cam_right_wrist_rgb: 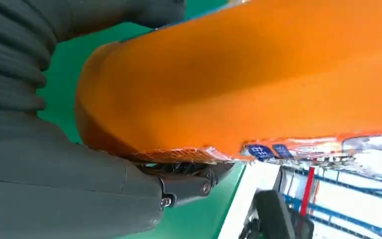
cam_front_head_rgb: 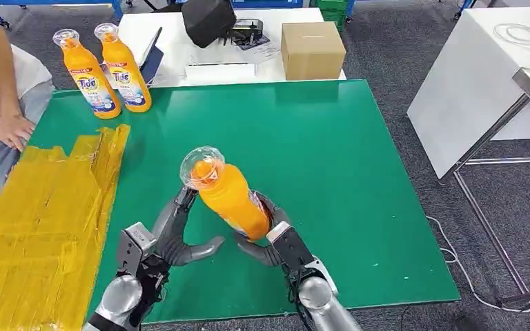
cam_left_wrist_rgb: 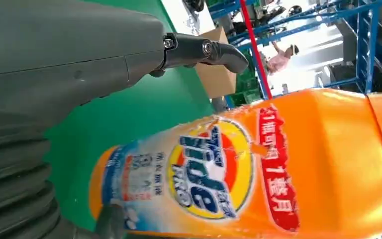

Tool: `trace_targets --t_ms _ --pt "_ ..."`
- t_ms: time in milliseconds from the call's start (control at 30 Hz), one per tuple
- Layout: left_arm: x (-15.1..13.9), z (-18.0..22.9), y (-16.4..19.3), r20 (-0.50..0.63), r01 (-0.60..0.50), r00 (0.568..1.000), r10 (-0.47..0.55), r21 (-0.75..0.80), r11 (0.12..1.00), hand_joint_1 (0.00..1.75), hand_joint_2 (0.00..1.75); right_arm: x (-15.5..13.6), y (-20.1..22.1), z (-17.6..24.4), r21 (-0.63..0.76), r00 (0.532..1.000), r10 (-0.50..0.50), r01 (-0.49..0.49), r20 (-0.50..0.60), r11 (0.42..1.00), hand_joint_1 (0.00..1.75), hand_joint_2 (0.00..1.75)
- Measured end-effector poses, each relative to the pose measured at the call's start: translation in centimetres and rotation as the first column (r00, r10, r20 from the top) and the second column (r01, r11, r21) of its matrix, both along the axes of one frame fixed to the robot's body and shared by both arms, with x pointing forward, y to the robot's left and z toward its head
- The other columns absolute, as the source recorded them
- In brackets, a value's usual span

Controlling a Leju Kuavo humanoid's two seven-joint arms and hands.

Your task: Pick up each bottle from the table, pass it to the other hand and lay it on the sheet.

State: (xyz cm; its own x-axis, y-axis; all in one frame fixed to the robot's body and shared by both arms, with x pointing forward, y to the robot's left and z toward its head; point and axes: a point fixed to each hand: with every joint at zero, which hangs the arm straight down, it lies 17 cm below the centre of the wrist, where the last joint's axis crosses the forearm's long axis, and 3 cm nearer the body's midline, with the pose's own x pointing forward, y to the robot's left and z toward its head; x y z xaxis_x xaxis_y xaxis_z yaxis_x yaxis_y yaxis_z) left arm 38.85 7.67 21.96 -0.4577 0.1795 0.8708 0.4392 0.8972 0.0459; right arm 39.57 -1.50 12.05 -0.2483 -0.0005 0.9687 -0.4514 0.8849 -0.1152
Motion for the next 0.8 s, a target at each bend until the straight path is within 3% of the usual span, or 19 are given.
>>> trace_targets --t_ms 433,800 --pt "0.7 0.5 0.1 0.004 0.001 1.0 -0.001 -0.028 1.0 0.0 1.75 -1.8 4.8 -0.7 -0.02 0.992 0.122 -0.123 -0.022 0.992 1.75 1.75" --pt "1.0 0.6 0.3 -0.001 0.0 1.0 0.0 -0.056 0.998 0.0 1.75 -2.1 5.5 -1.8 -0.038 0.989 0.14 -0.142 -0.043 0.989 1.75 1.75"
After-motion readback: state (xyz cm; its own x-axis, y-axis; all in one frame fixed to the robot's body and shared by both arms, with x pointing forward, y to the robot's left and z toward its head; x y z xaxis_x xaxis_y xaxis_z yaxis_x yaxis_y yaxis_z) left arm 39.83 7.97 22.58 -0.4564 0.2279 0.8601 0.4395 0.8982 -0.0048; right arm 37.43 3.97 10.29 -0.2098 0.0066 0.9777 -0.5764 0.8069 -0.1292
